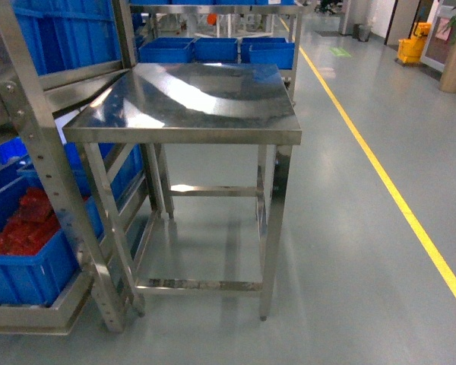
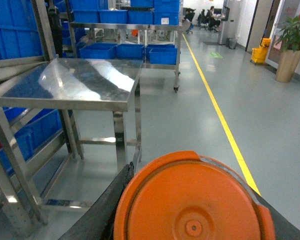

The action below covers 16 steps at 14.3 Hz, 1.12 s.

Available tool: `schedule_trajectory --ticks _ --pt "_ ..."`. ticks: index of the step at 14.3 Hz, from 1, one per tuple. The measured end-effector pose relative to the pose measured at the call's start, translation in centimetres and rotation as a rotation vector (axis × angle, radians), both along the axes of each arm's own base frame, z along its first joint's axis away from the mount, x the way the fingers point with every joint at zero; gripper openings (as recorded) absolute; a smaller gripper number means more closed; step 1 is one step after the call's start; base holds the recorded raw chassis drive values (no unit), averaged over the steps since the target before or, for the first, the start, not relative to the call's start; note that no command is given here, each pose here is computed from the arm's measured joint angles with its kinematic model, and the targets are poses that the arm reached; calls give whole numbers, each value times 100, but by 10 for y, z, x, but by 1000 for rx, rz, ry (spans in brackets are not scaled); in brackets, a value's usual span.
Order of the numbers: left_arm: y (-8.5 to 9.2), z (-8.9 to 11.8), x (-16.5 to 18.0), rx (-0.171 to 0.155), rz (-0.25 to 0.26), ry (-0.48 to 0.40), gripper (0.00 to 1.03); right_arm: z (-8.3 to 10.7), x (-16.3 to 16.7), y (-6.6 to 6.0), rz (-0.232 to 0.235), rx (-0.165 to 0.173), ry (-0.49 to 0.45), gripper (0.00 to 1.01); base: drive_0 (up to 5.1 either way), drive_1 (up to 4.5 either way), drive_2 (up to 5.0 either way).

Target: Sort blue parts and orange caps into right shelf containers

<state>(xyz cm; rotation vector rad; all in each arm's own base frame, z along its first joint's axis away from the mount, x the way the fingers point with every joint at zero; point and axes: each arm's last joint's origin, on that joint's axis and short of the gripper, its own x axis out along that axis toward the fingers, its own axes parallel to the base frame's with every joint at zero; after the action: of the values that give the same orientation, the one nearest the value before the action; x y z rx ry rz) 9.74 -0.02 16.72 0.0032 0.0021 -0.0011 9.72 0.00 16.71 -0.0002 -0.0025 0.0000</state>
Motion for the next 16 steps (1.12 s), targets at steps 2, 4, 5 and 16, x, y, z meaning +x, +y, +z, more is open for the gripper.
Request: schedule_trajectory --ticks 2,4,5,16 --pt "0 0 0 0 0 0 44 0 0 0 0 0 2 45 4 416 -408" --pt "0 -1 0 0 1 6 44 0 0 0 0 0 5 45 0 0 0" --pt "0 0 0 0 0 -4 44 0 0 0 0 0 -5 45 -482 255 255" --pt "0 0 0 0 0 0 44 0 0 0 0 0 0 45 -482 254 254"
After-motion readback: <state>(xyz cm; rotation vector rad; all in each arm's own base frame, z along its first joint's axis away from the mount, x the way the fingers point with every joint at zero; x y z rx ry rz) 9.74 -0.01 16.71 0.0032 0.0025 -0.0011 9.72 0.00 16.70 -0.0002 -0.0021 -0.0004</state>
